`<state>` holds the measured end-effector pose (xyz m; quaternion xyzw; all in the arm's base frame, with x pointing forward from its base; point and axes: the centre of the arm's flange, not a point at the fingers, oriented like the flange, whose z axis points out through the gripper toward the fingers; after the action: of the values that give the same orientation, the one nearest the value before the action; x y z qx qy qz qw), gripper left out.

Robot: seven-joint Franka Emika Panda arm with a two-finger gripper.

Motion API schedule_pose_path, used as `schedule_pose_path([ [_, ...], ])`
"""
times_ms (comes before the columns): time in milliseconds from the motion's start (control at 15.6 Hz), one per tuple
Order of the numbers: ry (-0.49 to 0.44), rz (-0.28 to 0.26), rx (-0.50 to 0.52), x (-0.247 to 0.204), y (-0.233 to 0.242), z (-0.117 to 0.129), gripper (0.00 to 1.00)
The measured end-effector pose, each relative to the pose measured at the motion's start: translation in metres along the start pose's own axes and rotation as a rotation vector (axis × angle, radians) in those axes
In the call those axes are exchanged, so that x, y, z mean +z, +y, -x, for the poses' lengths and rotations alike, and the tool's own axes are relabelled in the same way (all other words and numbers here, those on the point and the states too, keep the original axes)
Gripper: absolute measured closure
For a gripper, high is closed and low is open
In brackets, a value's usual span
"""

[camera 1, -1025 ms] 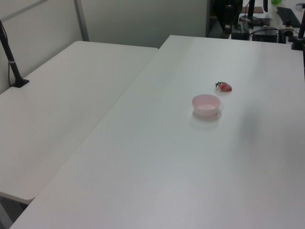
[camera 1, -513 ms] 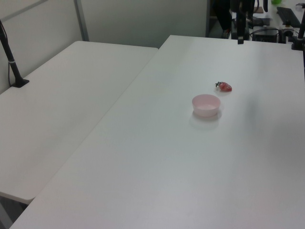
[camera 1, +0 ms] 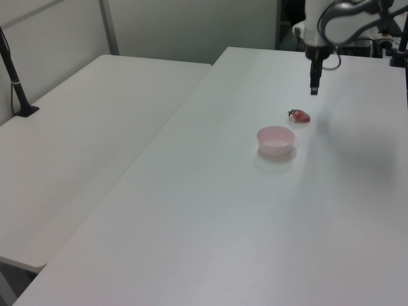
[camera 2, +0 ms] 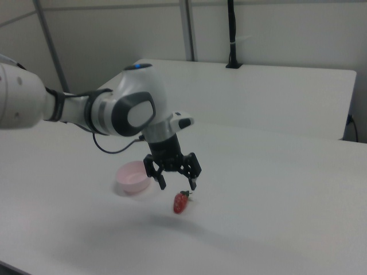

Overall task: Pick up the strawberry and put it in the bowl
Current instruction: 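Close the gripper on the strawberry and lift it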

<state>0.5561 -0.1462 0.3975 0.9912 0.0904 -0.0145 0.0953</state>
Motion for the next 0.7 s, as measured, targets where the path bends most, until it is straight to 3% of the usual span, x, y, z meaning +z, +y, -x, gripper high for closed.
schedule_pose_path([
  [320, -0.041, -0.011, -0.020, 0.061, -0.016, -0.019, 0.00],
  [705, -0.015, -0.008, 0.107, 0.091, -0.045, -0.042, 0.04],
])
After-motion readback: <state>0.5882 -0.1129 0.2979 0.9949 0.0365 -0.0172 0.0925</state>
